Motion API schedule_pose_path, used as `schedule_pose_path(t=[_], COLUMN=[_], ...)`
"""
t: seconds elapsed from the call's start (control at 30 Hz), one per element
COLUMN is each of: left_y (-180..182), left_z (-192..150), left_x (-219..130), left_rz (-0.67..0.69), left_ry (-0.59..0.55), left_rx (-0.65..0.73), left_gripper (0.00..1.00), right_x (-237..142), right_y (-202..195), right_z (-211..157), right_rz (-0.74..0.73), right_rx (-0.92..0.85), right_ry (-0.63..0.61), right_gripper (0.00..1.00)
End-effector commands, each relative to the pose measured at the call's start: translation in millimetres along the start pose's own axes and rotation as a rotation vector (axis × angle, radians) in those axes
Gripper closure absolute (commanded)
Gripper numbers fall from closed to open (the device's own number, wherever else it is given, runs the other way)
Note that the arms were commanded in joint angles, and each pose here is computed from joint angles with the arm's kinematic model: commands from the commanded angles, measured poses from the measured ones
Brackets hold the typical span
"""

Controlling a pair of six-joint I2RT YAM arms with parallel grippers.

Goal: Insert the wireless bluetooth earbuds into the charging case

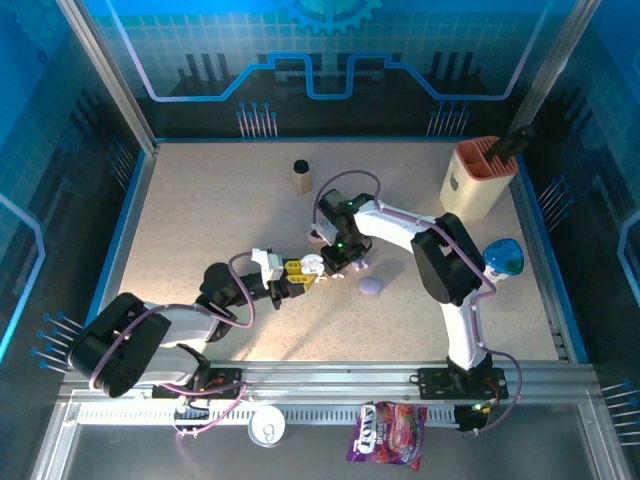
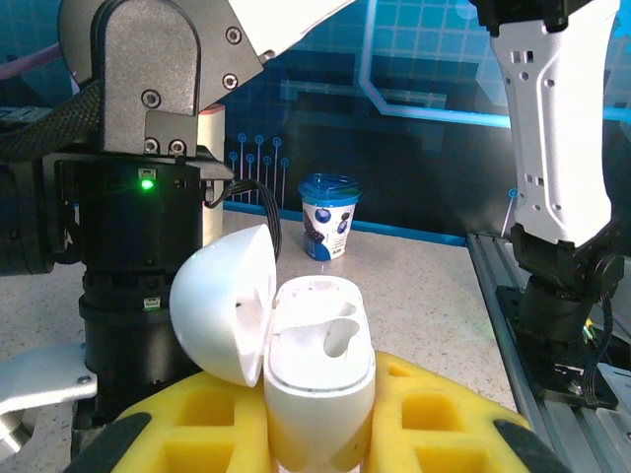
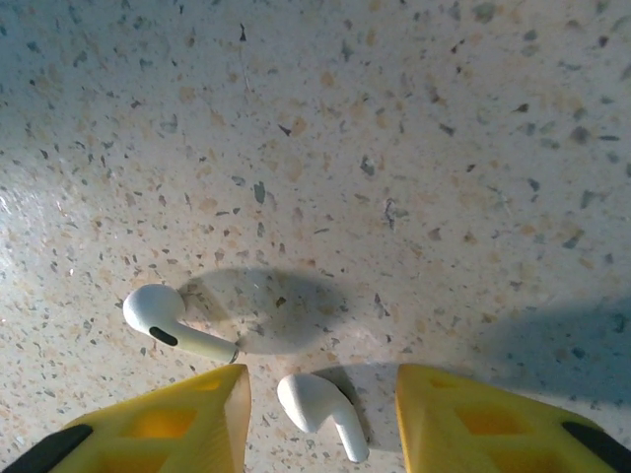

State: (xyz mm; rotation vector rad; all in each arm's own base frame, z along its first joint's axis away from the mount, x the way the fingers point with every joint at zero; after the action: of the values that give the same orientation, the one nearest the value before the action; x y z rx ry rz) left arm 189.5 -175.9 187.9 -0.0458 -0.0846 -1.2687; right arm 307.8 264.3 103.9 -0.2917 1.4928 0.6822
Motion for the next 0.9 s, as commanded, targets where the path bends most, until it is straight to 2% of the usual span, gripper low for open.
schedule_pose_path(t=[0.0,0.6,0.87], left_y=[-4,-3,-2], left_z=[2,1,0], left_x=[0,2,2], left_rz=[-0.026,-0.031,-0.03], left_ry=[-0.019,-0.015,-0.01], left_rx=[0.014,0.023,0.024], left_gripper=[0.86,0.86,0.86], right_x=[5,14,10], right_y=[3,10,14], right_z=[1,-7,-11], right_rz=[-0.02,-0.025,-0.009], right_rx=[-0.036,-0.069,-0.078], right_ry=[0.044,0.127,0.133], right_gripper=[0.59,0.71,0.67])
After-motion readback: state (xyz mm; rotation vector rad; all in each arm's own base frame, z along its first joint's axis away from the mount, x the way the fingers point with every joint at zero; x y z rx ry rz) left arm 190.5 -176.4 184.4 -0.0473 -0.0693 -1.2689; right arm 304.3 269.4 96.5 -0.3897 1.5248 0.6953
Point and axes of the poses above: each hand's point on the last joint's axis, 136 mm out from that joint toward the fingers, its own x axis out along the fingers, its own y axis along the line the jaws close on, z = x × y, the point moved 8 cm from there along -x, back along the fingers, and after that the axes turned 4 degrees about x, right-handed, at the moved point
